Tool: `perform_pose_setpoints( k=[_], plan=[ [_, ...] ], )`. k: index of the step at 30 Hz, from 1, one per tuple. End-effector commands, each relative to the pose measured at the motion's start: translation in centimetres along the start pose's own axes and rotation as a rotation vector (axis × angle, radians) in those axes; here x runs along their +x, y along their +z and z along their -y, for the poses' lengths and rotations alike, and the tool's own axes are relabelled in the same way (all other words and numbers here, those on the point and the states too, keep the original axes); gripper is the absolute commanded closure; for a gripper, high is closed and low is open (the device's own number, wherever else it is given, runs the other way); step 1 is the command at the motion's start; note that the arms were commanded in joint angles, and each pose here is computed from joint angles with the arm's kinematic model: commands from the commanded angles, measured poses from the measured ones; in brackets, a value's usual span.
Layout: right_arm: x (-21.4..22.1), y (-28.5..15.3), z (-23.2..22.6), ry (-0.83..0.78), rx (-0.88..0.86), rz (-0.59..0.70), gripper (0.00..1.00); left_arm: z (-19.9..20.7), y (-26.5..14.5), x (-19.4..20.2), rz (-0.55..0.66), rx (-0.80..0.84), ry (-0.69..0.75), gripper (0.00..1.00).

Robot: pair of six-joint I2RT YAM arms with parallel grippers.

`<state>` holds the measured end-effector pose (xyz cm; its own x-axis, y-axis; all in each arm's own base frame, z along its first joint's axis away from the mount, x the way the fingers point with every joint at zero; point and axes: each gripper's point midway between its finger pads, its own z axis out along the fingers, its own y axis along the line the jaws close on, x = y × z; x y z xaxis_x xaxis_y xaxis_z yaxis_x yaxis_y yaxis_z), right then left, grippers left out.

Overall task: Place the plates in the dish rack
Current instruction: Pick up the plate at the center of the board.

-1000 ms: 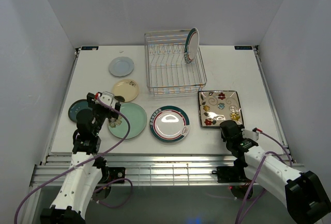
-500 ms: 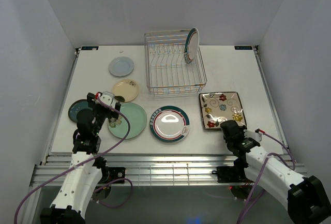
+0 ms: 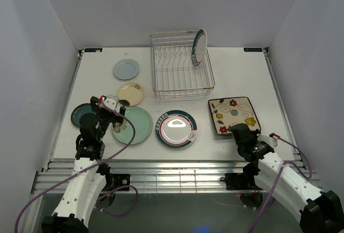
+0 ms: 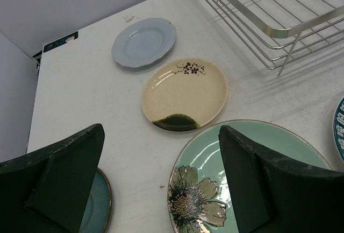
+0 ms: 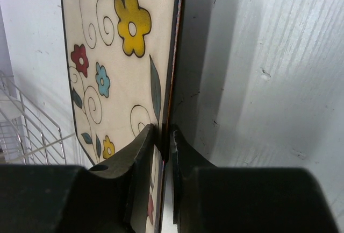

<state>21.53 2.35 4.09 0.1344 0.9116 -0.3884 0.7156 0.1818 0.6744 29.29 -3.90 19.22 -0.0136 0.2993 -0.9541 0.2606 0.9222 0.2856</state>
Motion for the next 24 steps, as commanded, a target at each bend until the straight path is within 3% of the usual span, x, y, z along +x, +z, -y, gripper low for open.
perform_pose_setpoints(
  k=[1,24],
  plan=[
    [-2.6,-0.4,0.4,-0.068,0.017,0.110,0.92,-0.3,0.0,-1.1,0.026,-0.004,0.012,0.02],
    [-2.8,-2.4,-5.4,-0.094,-0.164,0.078,0.92,-0.3,-0.2,-1.5,0.037,-0.006,0.016,0.02]
  ],
)
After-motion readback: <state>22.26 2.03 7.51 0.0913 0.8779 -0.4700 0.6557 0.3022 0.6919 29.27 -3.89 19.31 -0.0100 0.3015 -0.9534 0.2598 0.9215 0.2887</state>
